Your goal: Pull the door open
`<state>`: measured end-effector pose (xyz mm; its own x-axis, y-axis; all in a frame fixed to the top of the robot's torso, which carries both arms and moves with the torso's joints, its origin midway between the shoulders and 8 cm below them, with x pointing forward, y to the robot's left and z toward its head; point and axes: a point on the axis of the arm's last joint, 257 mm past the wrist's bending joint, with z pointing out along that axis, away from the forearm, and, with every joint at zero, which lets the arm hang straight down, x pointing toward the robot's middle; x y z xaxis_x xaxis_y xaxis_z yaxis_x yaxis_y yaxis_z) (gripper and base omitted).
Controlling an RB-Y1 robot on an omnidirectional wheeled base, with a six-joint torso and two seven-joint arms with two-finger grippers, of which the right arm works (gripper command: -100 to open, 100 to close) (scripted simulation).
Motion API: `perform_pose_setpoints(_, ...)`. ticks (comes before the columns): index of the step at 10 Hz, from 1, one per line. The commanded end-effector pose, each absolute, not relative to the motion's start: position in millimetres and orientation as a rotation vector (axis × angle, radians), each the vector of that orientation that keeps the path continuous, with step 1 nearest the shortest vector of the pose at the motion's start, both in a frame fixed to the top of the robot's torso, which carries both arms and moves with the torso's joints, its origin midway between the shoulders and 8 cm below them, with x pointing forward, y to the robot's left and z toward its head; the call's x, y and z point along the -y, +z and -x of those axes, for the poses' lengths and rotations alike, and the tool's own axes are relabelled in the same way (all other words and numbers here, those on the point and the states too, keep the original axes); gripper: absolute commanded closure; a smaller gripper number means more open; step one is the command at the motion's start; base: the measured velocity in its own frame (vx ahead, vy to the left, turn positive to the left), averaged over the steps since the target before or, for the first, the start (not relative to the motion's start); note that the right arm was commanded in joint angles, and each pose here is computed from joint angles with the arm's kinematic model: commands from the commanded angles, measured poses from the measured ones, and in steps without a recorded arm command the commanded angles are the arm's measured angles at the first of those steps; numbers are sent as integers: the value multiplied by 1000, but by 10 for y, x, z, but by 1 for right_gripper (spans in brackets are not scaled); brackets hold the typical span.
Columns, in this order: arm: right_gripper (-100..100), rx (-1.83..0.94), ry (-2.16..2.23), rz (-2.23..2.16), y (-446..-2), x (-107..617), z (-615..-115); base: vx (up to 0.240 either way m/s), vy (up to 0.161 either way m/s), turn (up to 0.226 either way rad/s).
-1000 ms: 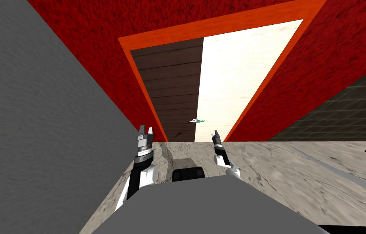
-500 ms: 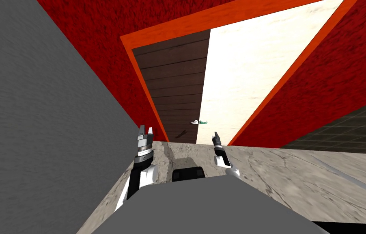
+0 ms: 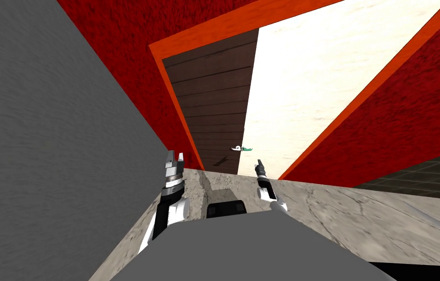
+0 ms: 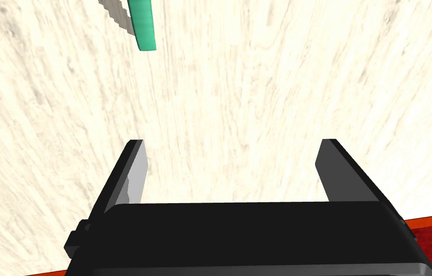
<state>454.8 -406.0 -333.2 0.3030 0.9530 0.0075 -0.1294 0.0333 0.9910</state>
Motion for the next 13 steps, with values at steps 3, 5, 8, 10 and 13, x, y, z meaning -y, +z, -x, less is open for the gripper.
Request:
perform_pose_setpoints(3,-100,-910,1003,-1272,-3530,4106,-4530,83,-62,112)
perform_pose_setpoints(5,-100,-919,986,-1296,-3641,4131,-4517,89,-57,135)
perform_pose_setpoints(8,-100,-927,970,-1318,-3742,4153,-4503,65,-57,75)
perform_pose_setpoints(10,-100,-933,959,-1333,-3812,4165,-4492,53,-45,88)
perform_pose_setpoints(13,-100,-942,943,-1356,-3911,4180,-4476,51,-44,82)
